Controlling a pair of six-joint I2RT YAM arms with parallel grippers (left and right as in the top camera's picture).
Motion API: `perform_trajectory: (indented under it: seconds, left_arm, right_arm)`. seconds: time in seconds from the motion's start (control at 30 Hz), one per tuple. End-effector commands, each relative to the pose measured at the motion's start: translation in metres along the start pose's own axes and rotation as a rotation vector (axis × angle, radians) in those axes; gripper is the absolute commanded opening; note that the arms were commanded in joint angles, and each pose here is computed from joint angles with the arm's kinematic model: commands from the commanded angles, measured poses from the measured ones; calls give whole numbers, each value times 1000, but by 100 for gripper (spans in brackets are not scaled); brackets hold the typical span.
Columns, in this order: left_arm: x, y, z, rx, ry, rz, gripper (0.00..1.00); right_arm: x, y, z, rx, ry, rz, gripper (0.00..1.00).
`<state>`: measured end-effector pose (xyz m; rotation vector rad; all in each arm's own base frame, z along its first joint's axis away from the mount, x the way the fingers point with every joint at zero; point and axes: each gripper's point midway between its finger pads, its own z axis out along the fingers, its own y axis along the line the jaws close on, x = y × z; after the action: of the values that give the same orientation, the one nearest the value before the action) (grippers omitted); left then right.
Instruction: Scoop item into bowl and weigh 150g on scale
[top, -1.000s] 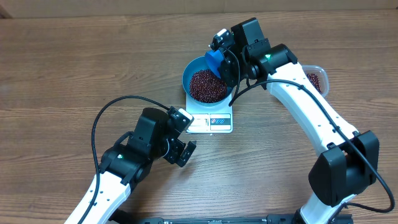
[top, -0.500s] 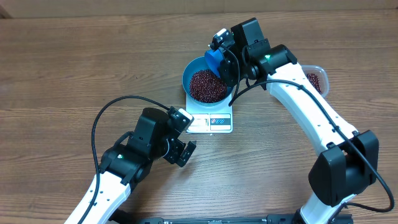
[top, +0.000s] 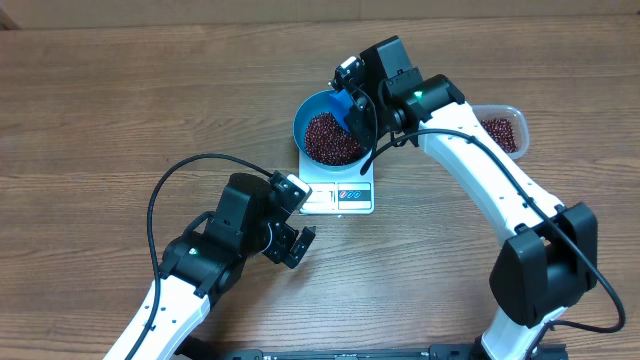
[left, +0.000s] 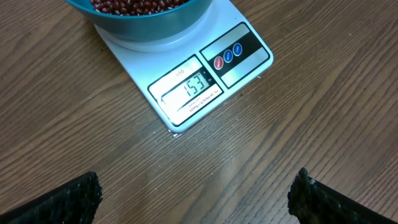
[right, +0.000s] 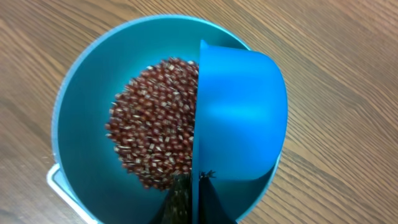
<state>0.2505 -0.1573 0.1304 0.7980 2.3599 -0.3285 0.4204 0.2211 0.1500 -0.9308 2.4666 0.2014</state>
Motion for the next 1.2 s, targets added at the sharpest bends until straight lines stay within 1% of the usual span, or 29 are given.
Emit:
perform_trajectory:
  seconds: [0.0, 0.17, 0.3, 0.47, 0.73, 0.97, 1.17]
  left_arm:
    - [2, 1, 2, -5, 6, -17, 99]
    - [2, 1, 2, -5, 6, -17, 99]
    - [2, 1, 2, -5, 6, -17, 100]
    - [2, 1, 2, -5, 6, -17, 99]
    - [2, 1, 2, -5, 6, -17, 100]
    - [2, 1, 2, -5, 6, -17, 100]
    - [2, 1, 2, -5, 6, -17, 100]
  right_arm:
    - [3, -4, 3, 34, 15, 1, 4]
    - [9, 2, 14, 18, 45, -1, 4]
    - [13, 16, 22, -3, 74, -25, 4]
    - [11, 28, 23, -14, 74, -48, 4]
    - [10, 31, 23, -27, 71, -50, 4]
    - [8, 42, 18, -160, 46, -16, 4]
    - [7, 31, 9, -203, 38, 32, 4]
